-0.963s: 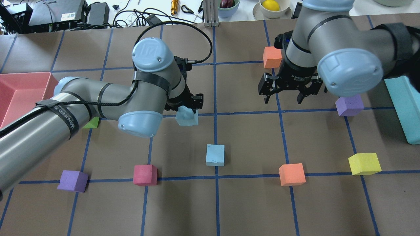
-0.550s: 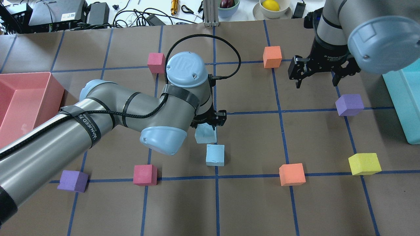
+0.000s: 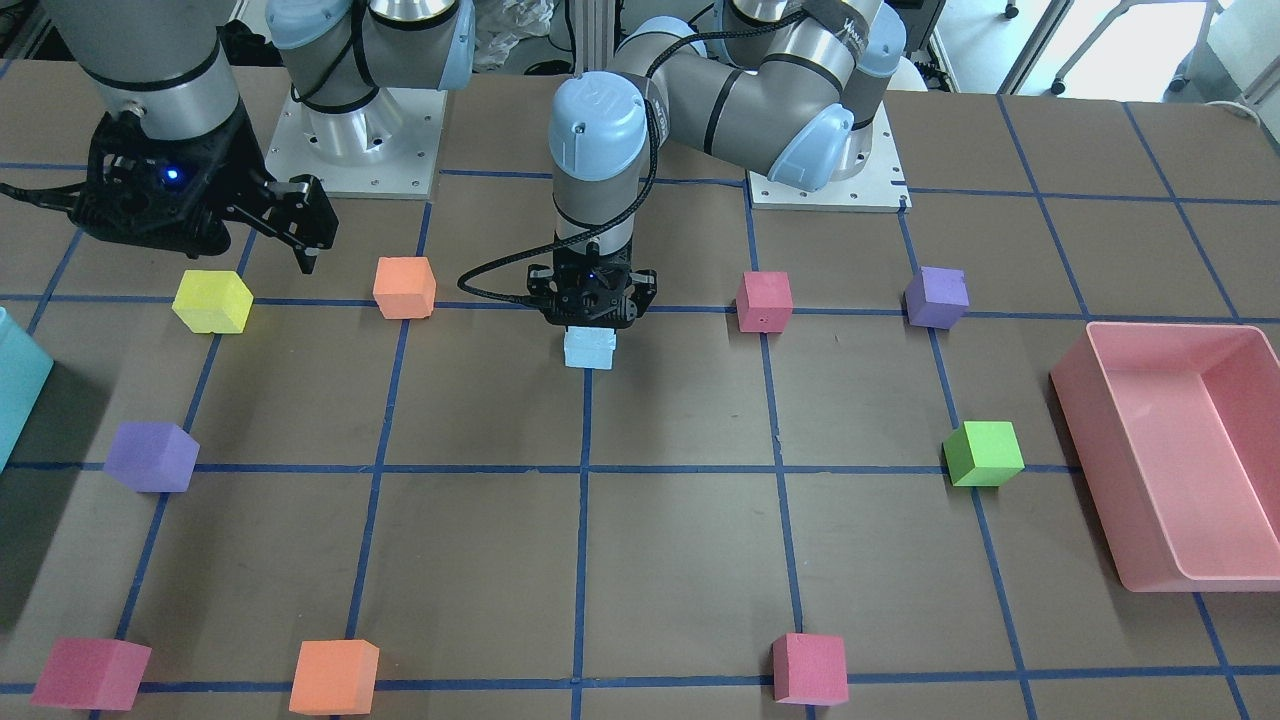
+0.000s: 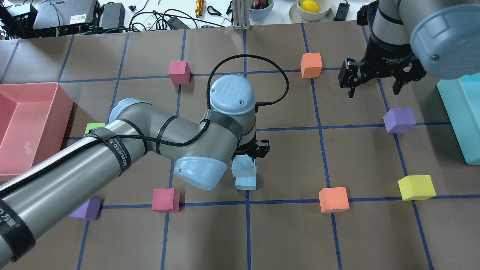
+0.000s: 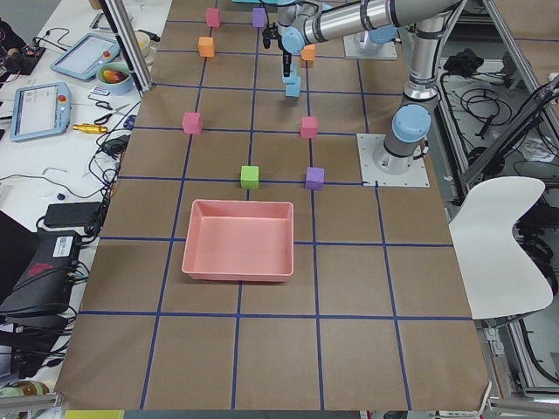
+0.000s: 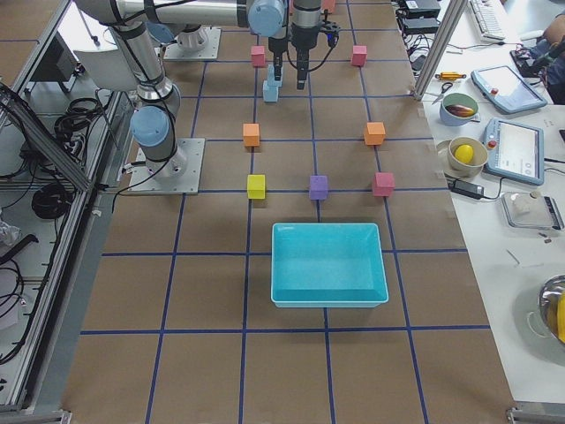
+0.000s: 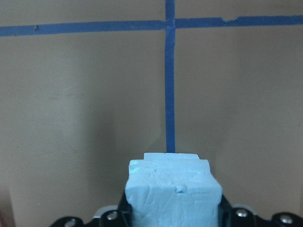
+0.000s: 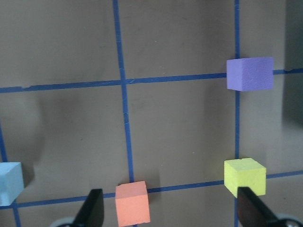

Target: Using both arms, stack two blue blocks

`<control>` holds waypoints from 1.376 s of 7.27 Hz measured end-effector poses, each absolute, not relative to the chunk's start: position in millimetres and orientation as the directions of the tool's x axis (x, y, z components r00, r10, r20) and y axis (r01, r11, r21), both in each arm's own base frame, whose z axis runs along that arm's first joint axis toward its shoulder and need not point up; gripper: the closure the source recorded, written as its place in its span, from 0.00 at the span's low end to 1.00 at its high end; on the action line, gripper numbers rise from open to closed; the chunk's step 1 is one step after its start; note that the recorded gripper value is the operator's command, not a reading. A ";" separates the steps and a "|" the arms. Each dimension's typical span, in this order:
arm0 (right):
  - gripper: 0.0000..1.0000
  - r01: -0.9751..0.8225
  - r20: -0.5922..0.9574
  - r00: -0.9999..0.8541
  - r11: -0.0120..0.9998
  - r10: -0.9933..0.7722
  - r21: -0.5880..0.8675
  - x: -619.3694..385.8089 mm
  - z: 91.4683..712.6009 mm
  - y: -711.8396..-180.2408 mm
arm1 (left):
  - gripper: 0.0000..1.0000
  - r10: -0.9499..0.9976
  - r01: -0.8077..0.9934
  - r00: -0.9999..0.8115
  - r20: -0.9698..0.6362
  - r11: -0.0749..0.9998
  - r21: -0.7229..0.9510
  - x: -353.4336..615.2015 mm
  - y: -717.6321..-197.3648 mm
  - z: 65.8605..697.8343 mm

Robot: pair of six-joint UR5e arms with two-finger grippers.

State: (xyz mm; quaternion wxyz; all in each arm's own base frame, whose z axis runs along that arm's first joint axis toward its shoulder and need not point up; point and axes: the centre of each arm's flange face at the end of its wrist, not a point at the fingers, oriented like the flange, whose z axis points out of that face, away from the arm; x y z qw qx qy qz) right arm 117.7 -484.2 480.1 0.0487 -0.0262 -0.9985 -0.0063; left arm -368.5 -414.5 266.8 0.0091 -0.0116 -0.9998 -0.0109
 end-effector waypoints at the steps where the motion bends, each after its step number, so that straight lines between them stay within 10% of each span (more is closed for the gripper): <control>1: 0.00 0.051 0.047 -0.998 0.999 0.050 0.007 123.3 484.3 -479.9 | 1.00 0.026 0.026 -1.000 0.015 0.999 0.029 -370.0 -412.3 263.9; 2: 0.00 0.049 0.021 -0.999 0.998 0.049 0.028 126.2 484.3 -475.2 | 1.00 0.032 0.032 -0.999 0.011 0.999 0.033 -372.1 -409.2 261.5; 3: 0.00 0.047 0.015 -0.999 0.996 0.046 0.070 127.7 480.7 -470.0 | 0.24 0.036 0.037 -0.999 0.007 0.999 0.039 -373.3 -407.6 258.3; 4: 0.00 0.046 0.016 -0.999 0.994 0.044 0.100 128.1 477.8 -466.8 | 0.07 0.039 0.039 -0.999 0.003 0.998 0.046 -373.6 -406.8 254.1; 10: 0.00 0.012 0.002 -1.000 0.994 0.012 0.109 128.3 481.8 -464.7 | 0.00 0.040 0.040 -0.999 0.012 0.999 -0.031 -357.8 -428.5 296.7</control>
